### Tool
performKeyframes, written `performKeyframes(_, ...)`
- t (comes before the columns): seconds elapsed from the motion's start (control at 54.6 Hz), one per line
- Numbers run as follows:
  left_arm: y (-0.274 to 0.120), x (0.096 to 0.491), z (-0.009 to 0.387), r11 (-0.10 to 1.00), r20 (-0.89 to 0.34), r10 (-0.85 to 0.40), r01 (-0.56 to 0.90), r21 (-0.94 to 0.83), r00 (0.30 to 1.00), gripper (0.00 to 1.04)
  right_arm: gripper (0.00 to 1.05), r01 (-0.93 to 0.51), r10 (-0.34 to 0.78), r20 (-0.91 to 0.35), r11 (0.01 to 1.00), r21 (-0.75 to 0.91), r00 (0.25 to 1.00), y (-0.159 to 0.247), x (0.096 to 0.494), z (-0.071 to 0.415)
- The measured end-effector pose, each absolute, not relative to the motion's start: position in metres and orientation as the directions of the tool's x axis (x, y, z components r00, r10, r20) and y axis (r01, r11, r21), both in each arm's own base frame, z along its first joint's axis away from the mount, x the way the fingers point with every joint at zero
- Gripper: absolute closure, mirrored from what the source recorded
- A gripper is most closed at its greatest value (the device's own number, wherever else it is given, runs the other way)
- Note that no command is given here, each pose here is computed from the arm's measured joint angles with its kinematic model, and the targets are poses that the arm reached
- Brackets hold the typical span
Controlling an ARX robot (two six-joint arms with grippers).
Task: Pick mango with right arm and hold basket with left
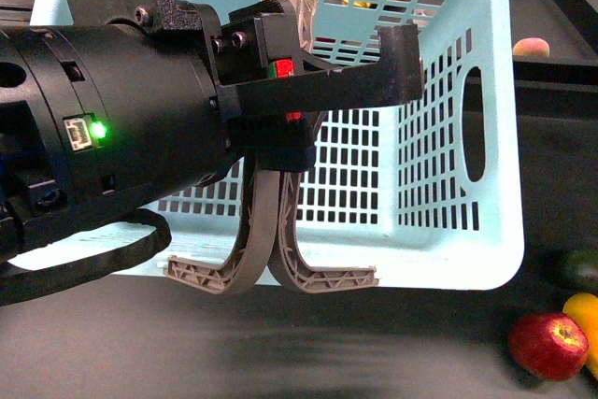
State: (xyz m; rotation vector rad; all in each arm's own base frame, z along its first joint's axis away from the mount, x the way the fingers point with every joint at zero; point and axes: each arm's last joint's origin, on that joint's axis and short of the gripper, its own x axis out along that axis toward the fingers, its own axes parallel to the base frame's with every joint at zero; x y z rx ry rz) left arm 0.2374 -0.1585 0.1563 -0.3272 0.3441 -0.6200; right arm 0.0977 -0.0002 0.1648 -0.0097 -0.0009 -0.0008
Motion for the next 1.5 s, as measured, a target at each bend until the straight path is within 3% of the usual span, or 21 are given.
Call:
performKeyframes(0.567, -0.157, 0.239, 0.155, 0.778, -0.214, -0.594, 0.486, -0.398, 0.776, 0.98, 0.08, 0.001, -0.001, 0.001, 1.000, -0.009, 1.000, 0.000, 0.098, 0.165)
performKeyframes(0.75, -0.156, 0.239, 0.155, 0.779, -0.214, -0.593, 0.484, -0.399, 0.776, 0.98, 0.08, 0.138, -0.111, -0.168, 0.978, 0.158, 0.979, -0.016, 0.112, 0.157)
performKeyframes(0.915, -0.156, 0.239, 0.155, 0.779, -0.215, -0.592, 0.483, -0.400, 0.777, 0.98, 0.08, 0.224, -0.188, -0.228, 0.965, 0.139, 0.955, -0.043, 0.134, 0.145)
performKeyframes(1.116, -0.156, 0.239, 0.155, 0.779, -0.215, -0.592, 0.484, -0.400, 0.777, 0.98, 0.08, 0.295, -0.266, -0.396, 0.955, 0.014, 0.879, -0.085, 0.173, 0.091)
performKeyframes(1.299, -0.157, 0.239, 0.155, 0.778, -0.214, -0.593, 0.484, -0.400, 0.776, 0.98, 0.08, 0.280, -0.211, -0.628, 0.960, 0.012, 0.749, -0.098, 0.190, 0.024)
performKeyframes(1.501, -0.157, 0.239, 0.155, 0.779, -0.215, -0.593, 0.484, -0.400, 0.776, 0.98, 0.08, 0.265, -0.174, -0.739, 0.964, 0.007, 0.651, -0.101, 0.200, -0.024)
